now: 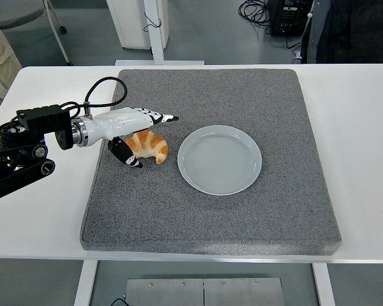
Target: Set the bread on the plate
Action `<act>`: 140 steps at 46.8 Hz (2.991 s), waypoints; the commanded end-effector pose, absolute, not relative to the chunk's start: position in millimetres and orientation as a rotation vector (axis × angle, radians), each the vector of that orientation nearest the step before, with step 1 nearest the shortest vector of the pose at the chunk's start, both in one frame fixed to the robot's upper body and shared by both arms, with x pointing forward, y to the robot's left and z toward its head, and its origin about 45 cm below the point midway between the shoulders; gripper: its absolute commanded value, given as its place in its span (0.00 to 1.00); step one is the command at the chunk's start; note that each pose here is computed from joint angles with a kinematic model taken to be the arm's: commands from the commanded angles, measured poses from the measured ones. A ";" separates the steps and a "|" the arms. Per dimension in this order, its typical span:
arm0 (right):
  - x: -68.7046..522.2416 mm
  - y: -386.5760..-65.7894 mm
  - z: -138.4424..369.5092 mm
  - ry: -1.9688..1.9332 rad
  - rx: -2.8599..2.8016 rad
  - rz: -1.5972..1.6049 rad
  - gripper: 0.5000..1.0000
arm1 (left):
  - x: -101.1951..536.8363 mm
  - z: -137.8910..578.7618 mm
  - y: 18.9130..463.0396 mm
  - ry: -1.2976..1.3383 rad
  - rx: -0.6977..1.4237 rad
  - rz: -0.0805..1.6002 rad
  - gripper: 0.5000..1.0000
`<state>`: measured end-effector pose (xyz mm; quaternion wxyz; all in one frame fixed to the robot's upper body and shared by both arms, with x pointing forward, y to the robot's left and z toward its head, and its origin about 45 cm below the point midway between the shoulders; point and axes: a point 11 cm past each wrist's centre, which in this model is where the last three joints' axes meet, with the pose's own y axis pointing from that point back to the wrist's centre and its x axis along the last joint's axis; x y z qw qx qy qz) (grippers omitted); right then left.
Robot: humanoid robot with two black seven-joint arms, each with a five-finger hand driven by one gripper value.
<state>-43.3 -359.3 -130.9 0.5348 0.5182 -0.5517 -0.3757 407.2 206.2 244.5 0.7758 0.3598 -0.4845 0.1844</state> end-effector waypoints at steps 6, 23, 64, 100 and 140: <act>-43.4 -359.3 -130.9 -1.314 1.234 -0.895 1.00 | 413.1 242.6 205.6 -1.064 0.776 0.431 0.99; -43.4 -359.3 -130.9 -1.314 1.234 -0.895 1.00 | 417.7 230.1 205.5 -1.093 0.798 0.435 0.97; -43.4 -359.3 -130.9 -1.314 1.234 -0.895 1.00 | 426.1 228.3 206.6 -1.117 0.806 0.460 0.00; -43.4 -359.3 -130.9 -1.314 1.234 -0.895 1.00 | 468.2 360.6 191.5 -1.346 0.726 0.557 0.00; -43.4 -359.3 -130.9 -1.314 1.234 -0.895 1.00 | 454.3 422.2 85.1 -1.513 0.599 0.357 0.00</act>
